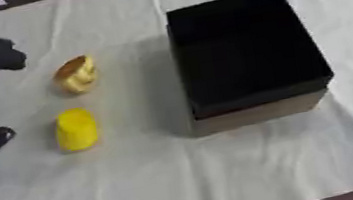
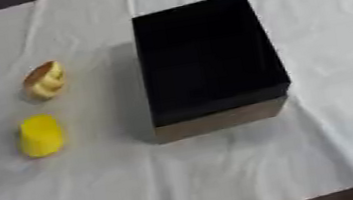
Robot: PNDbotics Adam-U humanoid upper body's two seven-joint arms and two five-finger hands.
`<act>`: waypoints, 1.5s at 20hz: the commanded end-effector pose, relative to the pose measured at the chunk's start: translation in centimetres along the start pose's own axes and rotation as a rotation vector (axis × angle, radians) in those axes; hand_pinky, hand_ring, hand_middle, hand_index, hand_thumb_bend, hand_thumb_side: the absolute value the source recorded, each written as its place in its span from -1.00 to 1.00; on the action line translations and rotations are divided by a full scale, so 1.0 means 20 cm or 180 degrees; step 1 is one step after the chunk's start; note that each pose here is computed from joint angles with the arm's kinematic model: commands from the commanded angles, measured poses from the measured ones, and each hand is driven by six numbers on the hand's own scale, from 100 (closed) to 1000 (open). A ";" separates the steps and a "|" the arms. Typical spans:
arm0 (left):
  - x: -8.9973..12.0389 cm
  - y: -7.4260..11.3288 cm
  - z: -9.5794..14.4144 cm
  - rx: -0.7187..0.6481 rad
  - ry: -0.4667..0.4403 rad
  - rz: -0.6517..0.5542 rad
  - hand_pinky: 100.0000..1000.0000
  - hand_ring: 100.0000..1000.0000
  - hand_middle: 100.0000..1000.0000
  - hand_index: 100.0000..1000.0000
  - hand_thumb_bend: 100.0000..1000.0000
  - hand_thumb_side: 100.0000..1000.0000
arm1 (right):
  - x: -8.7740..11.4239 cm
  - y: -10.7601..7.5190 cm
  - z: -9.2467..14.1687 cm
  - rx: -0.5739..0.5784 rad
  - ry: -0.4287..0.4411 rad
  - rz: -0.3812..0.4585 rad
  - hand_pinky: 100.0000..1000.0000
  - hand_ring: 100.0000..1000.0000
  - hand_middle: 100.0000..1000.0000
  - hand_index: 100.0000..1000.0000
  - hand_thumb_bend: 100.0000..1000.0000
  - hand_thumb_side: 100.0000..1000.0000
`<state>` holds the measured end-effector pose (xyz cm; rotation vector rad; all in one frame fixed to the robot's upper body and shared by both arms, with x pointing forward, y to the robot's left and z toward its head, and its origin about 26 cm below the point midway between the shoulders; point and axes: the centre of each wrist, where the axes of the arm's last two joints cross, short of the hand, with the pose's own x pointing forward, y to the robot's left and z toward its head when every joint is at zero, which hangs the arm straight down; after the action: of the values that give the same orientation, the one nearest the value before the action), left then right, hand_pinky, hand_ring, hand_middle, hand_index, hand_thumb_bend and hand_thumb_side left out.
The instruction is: Pick up objects on the table and place them in the box.
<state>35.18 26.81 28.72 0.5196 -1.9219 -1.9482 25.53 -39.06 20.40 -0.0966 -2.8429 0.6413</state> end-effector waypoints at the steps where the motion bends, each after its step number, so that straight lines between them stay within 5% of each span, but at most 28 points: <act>1: -0.01 0.03 -0.02 -0.0047 -0.0005 0.0026 0.84 1.00 0.72 0.87 -0.61 -0.26 | 0.02 -0.01 -0.04 0.0057 -0.0047 0.0002 0.92 0.88 0.10 0.74 -1.00 -0.54; 12: -0.08 -0.04 -0.11 -0.0567 0.0010 0.0127 0.88 1.00 0.73 0.85 -0.36 -0.36 | 0.01 -0.01 -0.05 0.0044 -0.0043 -0.0040 0.92 0.88 0.09 0.74 -1.00 -0.52; 15: -0.08 -0.08 -0.14 -0.0750 -0.0069 0.0178 0.90 1.00 0.76 0.87 -0.33 -0.48 | 0.01 -0.01 -0.05 0.0033 -0.0028 -0.0052 0.92 0.88 0.08 0.74 -1.00 -0.49; 20: -0.12 -0.14 -0.18 -0.1123 -0.0058 0.0168 0.90 1.00 0.76 0.88 -0.13 -1.00 | 0.01 -0.01 -0.05 0.0024 -0.0011 -0.0066 0.93 0.88 0.08 0.74 -1.00 -0.47; 30: -0.17 -0.25 -0.27 -0.1363 0.0072 0.0201 0.90 1.00 0.76 0.89 -0.12 -0.88 | 0.01 0.00 -0.05 0.0013 0.0024 -0.0104 0.94 0.89 0.08 0.73 -1.00 -0.40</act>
<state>40.74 23.68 22.73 0.3558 -1.4909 -2.0601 25.80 -38.72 20.56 -0.0571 -2.8130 0.6211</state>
